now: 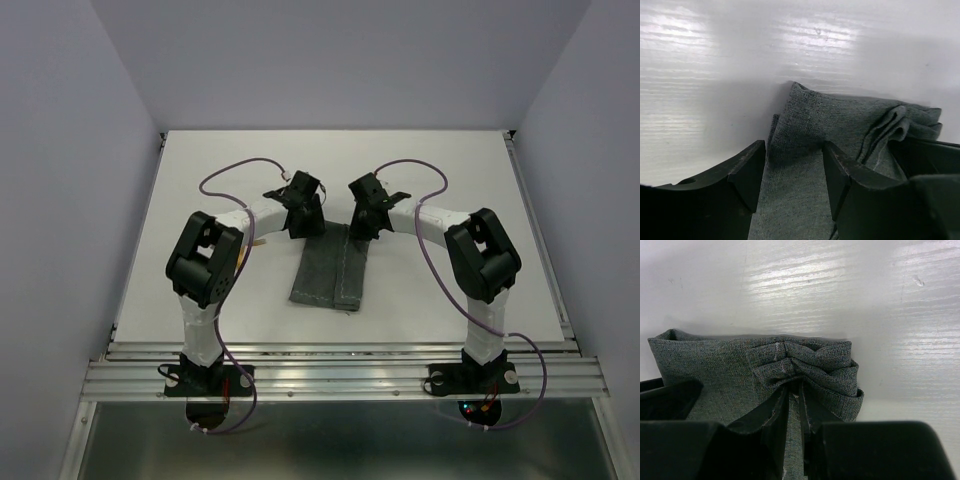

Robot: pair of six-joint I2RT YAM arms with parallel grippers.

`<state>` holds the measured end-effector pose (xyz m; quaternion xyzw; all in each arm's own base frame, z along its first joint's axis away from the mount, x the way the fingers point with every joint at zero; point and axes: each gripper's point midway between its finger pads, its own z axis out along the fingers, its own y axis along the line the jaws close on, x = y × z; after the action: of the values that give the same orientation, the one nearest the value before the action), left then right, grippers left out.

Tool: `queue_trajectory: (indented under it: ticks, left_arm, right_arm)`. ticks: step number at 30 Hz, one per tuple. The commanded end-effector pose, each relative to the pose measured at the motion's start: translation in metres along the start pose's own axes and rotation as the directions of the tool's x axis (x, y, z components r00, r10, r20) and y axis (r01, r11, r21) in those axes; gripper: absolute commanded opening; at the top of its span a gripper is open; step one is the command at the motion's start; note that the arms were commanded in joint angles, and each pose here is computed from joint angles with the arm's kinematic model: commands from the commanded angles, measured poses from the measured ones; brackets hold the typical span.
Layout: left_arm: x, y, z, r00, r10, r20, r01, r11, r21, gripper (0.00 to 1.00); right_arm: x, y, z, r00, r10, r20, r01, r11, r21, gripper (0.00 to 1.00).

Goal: Fold the napkin into a case and place the utensils inside
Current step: Fold the 2/3-rectangle-folded napkin at the center of the board.

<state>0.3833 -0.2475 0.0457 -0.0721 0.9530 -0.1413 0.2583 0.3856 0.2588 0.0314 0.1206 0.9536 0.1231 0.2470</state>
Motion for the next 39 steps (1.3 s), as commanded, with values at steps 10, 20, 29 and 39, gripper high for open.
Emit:
queue_trajectory:
  ticks: [10,20,29,39]
  left_arm:
    - [0.020,-0.022,0.007,0.996,-0.001,-0.085,0.012,0.992,0.129,0.22]
    - [0.001,-0.065,-0.047,0.999,-0.026,-0.036,0.035,0.957,0.289,0.00]
    - [0.032,-0.097,-0.035,0.993,-0.020,-0.116,0.058,0.943,0.328,0.00]
    - [0.051,-0.110,-0.006,0.978,-0.072,-0.194,0.134,0.935,0.328,0.00]
  right_arm:
    - [0.017,-0.012,0.001,0.998,-0.002,-0.057,0.004,0.999,0.038,0.20]
    - [0.020,-0.012,0.004,0.998,0.023,-0.065,-0.021,0.999,0.045,0.19]
    - [0.021,-0.010,0.005,0.997,0.037,-0.071,-0.034,0.999,0.042,0.19]
    - [0.025,-0.008,0.006,0.995,0.053,-0.086,-0.051,0.998,0.028,0.19]
